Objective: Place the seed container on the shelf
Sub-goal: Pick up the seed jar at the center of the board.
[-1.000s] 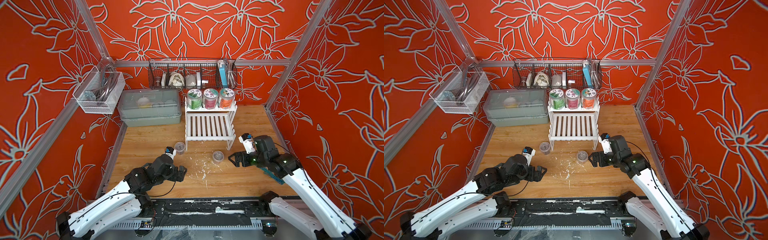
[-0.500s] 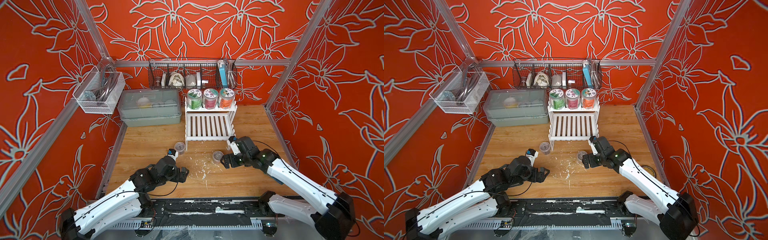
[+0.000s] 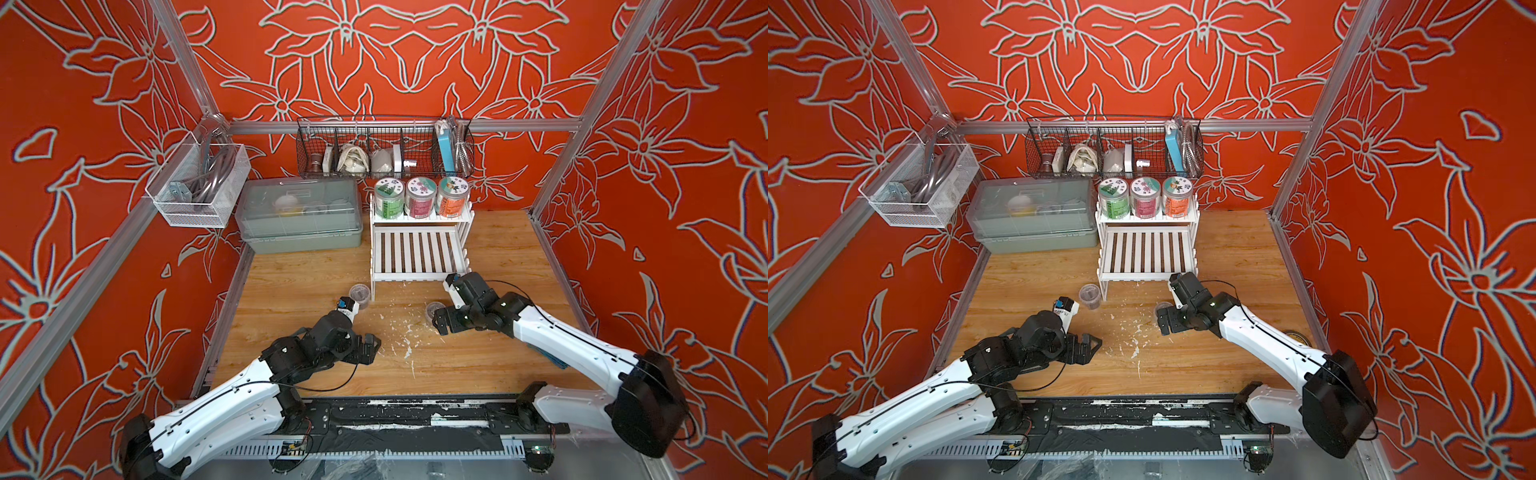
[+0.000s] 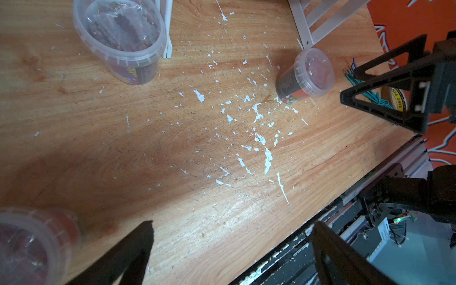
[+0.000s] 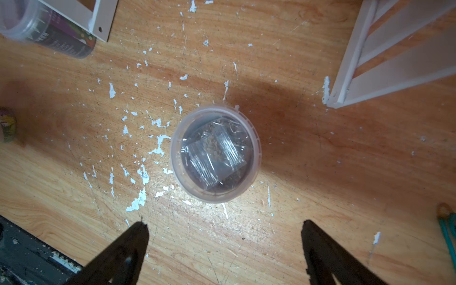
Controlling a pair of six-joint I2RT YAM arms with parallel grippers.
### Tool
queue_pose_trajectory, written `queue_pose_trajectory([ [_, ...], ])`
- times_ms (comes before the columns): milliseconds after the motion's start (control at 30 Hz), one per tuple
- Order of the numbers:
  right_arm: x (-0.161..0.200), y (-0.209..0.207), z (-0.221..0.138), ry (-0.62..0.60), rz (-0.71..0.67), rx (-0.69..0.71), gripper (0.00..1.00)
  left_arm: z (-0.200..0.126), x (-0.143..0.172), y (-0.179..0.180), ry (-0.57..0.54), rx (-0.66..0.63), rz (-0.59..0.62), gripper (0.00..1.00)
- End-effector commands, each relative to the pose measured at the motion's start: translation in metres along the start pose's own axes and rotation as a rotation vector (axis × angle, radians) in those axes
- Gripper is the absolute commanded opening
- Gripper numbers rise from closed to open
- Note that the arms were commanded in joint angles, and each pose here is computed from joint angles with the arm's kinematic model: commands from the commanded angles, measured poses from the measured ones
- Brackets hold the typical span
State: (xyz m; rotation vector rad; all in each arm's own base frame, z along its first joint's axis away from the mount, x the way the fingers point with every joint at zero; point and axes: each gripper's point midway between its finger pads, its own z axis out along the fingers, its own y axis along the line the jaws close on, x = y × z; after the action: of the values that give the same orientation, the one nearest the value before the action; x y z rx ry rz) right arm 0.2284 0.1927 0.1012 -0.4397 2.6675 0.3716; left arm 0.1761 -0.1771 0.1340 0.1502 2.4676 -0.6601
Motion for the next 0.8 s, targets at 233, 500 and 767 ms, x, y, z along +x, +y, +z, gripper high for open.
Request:
queue_pose_trajectory([
  [233, -0.016, 0.010, 0.009, -0.010, 0.013, 0.023, 0.99, 0.004, 0.004, 0.004, 0.014, -0.008, 0.010, 0.99],
  [500, -0.017, 0.008, 0.017, 0.011, 0.022, 0.049, 0.99, 0.003, 0.004, 0.004, 0.012, -0.006, 0.012, 0.99],
  [767, -0.023, 0.008, 0.024, 0.005, 0.038, 0.057, 1.00, 0.004, 0.003, 0.001, 0.012, 0.004, 0.000, 0.99],
])
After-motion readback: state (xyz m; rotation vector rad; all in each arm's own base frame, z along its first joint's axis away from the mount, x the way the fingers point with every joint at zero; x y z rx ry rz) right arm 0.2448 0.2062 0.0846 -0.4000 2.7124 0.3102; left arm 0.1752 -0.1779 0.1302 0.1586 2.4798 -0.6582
